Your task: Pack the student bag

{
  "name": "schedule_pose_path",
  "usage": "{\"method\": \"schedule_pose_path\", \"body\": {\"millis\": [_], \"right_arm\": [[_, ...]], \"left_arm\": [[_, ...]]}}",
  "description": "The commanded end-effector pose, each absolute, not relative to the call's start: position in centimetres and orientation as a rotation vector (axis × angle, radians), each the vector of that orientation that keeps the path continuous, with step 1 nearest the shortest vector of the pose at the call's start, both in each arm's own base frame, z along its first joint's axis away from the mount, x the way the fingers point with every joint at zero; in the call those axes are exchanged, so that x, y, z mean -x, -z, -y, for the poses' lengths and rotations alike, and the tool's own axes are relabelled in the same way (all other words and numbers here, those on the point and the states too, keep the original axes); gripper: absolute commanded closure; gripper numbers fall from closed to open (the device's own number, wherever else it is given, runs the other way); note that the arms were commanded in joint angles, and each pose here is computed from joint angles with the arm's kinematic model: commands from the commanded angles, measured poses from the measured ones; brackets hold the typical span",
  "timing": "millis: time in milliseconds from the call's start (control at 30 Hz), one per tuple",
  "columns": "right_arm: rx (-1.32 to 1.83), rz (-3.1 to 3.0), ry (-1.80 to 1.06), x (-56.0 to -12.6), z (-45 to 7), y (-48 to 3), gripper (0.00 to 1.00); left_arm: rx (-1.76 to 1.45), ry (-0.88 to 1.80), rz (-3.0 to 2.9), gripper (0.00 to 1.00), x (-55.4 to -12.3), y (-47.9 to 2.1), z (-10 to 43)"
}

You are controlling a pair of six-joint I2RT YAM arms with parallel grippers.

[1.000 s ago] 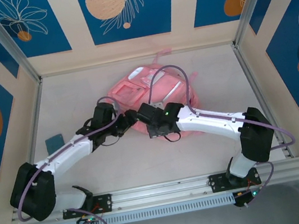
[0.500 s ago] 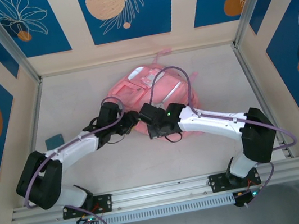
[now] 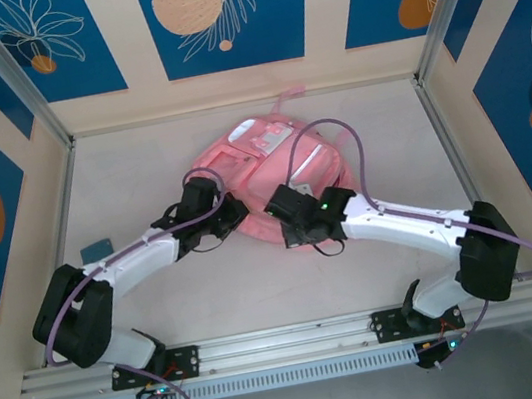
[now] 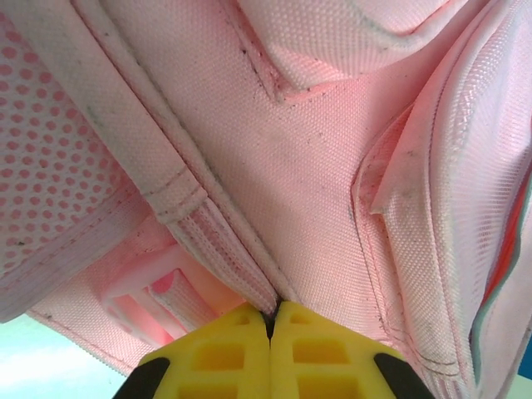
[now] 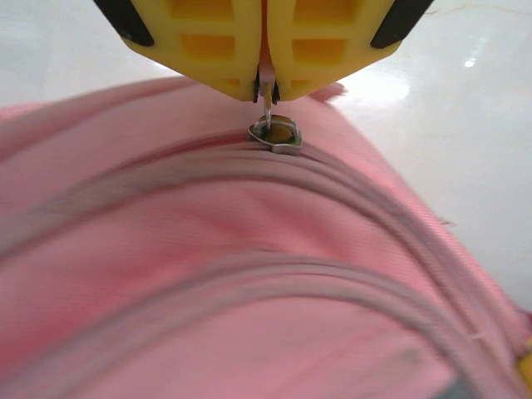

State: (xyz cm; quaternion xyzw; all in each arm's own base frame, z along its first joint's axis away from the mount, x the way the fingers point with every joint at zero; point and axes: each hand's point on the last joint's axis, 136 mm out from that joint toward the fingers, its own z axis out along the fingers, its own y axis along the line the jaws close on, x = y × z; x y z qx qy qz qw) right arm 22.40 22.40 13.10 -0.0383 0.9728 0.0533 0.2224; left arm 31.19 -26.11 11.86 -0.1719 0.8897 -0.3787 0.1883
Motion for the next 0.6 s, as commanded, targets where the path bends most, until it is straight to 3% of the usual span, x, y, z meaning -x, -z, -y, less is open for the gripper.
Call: {"method": "schedule_pose_path", "body": {"millis": [0,167,233,400,567], "right_arm": [[0.038,-2.686,-0.018,-22.2,-17.5,-13.2,1.0],[-0.139,-2.711,-0.095,-22.9,-14.0,-12.9,1.0],[-0.13,-2.704,-0.173,-23.4,-14.5,-13.2,1.0],[0.016,-2.699,-0.421,-24.2,-18.8,-14.0,1.0],[0.155,-2.682,-0.556,-24.6,-23.1,-14.8,1.0]], "left_arm": [[0.486,0.884,-2.524,1.0,-32.0,-10.7,24.3],[0.455,0.875,-2.532,0.98,-32.1,-11.0,24.2],[0.427,0.852,-2.544,0.88,-32.0,-11.3,24.0],[0.322,0.59,-2.575,0.51,-31.6,-12.4,20.9],[0.339,0.433,-2.567,0.36,-30.4,-13.5,16.8]]}}
